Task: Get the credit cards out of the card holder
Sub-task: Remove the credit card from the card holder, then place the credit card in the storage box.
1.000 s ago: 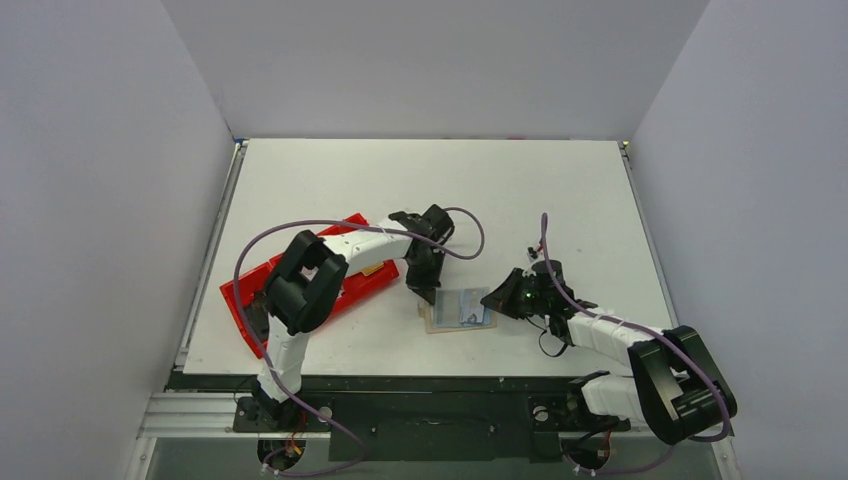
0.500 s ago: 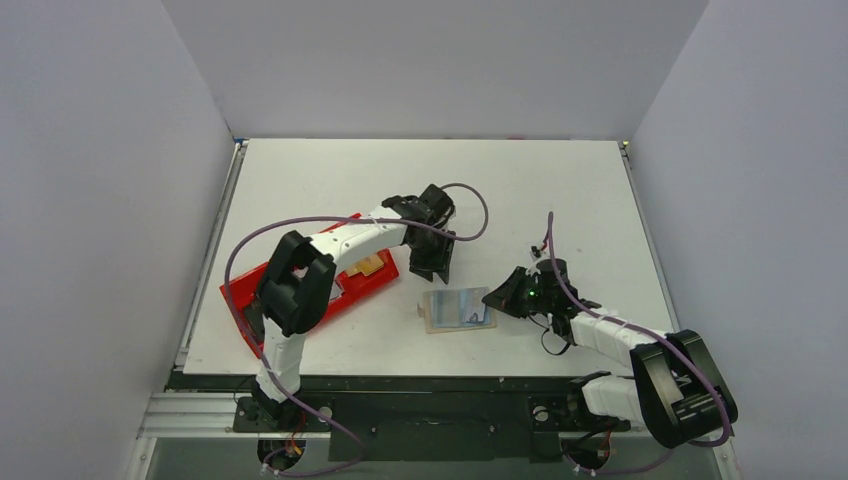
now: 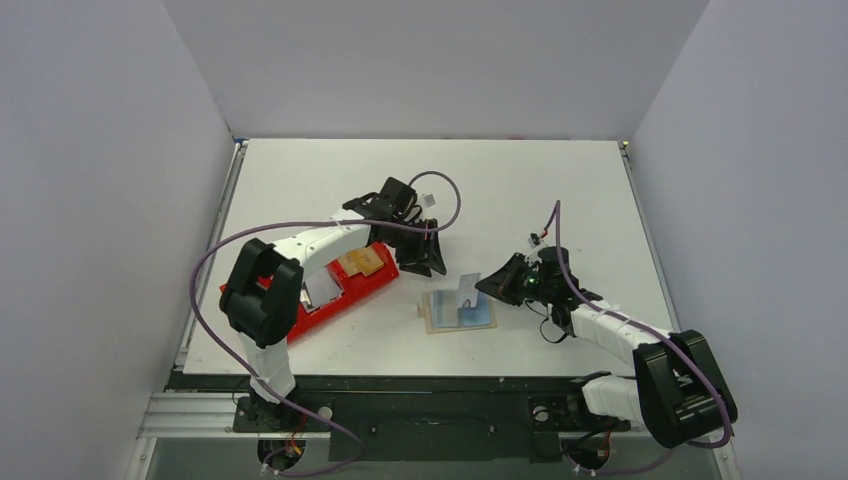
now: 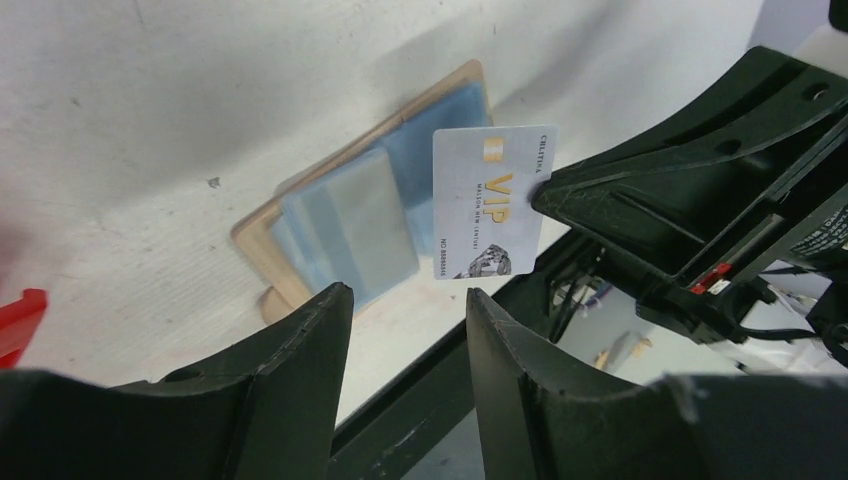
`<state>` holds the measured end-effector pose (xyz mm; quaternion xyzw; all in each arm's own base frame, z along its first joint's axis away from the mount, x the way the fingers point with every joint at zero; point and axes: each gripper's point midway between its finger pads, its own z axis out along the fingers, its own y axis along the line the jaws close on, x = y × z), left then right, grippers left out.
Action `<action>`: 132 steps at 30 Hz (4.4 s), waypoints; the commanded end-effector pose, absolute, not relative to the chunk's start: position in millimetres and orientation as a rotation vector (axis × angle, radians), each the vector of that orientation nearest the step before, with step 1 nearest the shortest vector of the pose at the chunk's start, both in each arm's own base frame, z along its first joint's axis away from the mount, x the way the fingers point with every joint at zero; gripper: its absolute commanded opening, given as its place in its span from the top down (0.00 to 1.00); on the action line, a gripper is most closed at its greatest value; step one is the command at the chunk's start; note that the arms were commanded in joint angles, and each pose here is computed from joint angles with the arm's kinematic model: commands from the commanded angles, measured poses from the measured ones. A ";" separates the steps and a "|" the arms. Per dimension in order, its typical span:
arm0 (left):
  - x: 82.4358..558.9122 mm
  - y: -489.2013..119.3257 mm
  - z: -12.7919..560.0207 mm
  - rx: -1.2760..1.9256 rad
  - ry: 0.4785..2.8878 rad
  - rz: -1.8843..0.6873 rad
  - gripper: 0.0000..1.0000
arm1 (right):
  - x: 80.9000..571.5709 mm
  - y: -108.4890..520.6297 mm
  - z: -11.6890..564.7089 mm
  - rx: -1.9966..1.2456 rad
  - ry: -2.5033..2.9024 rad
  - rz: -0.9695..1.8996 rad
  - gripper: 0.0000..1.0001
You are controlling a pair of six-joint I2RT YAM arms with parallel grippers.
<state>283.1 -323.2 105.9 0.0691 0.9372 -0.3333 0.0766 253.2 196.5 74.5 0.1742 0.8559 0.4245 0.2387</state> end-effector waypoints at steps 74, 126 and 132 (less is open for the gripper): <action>266.7 -40.4 123.8 -0.794 2.506 -0.488 1.00 | 302.7 201.1 120.6 0.299 2.366 0.951 0.36; 305.2 -145.8 173.2 -0.206 2.445 -0.481 0.51 | 279.3 241.0 101.9 0.201 2.454 0.721 0.36; 294.3 -186.7 164.9 -0.070 2.480 -0.540 0.51 | 274.6 249.6 95.2 0.196 2.464 0.670 0.36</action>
